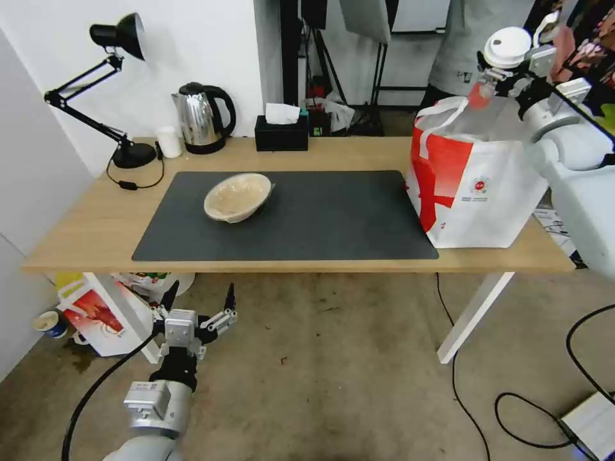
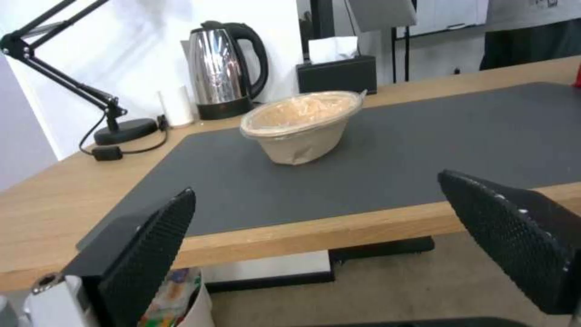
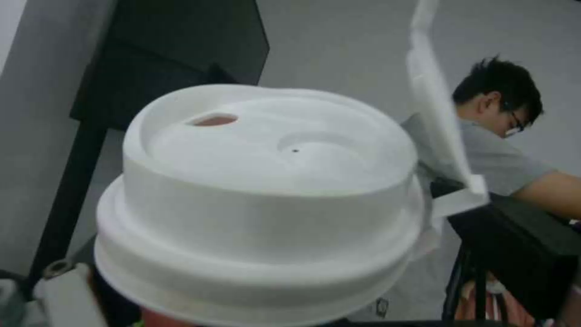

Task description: Pick up the trash from the table and place it into the takeout bag.

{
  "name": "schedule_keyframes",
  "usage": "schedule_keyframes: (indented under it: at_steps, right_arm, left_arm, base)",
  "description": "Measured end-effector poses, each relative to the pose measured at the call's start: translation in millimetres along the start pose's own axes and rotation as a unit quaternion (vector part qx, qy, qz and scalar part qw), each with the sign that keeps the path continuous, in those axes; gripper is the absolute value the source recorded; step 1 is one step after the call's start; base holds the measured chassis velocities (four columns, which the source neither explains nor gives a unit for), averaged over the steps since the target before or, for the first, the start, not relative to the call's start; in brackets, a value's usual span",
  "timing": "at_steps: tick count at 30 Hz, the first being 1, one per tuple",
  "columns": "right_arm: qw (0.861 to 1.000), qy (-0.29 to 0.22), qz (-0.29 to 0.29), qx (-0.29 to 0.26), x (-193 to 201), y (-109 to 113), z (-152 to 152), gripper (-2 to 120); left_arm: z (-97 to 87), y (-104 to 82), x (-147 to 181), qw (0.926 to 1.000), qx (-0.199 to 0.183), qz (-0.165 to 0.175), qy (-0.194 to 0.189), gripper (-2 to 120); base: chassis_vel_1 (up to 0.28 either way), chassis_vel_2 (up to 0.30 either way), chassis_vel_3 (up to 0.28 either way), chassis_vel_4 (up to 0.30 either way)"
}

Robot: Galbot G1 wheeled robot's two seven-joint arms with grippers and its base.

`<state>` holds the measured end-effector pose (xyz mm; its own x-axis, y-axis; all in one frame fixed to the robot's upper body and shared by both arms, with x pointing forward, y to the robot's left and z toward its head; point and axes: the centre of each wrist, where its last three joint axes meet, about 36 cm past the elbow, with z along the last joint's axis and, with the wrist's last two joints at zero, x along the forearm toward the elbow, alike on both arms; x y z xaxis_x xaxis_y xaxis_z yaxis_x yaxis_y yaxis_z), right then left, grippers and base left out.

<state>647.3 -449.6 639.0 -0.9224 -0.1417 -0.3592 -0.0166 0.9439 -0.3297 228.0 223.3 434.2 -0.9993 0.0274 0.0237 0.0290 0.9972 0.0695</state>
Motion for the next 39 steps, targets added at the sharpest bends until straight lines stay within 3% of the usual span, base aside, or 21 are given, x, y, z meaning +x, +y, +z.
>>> schedule_keyframes:
  at_steps: [8,13,30,34,37,39]
  right_arm:
    - [1.000,0.002,-0.009,-0.004,11,3,-15,100]
    - [1.000,0.001,-0.020,-0.001,26,2,-40,100]
    - [1.000,0.007,-0.007,0.013,61,-28,-92,100]
    - [1.000,0.009,-0.004,0.000,74,-19,-97,100]
    - [0.999,0.011,-0.004,-0.031,88,1,-110,100]
    - [0.998,0.015,-0.004,-0.067,104,26,-126,100]
  left_arm:
    - [0.0,0.0,0,1.0000,0.000,0.000,0.000,100]
    - [0.0,0.0,0,1.0000,0.000,0.000,0.000,100]
    - [0.0,0.0,0,1.0000,0.000,0.000,0.000,100]
    - [0.0,0.0,0,1.0000,0.000,0.000,0.000,100]
    - [0.0,0.0,0,1.0000,0.000,0.000,0.000,100]
    - [0.0,0.0,0,1.0000,0.000,0.000,0.000,100]
  base:
    - [0.000,0.000,0.000,0.000]
    - [0.000,0.000,0.000,0.000]
    - [0.000,0.000,0.000,0.000]
    - [0.000,0.000,0.000,0.000]
    - [0.000,0.000,0.000,0.000]
    - [0.000,0.000,0.000,0.000]
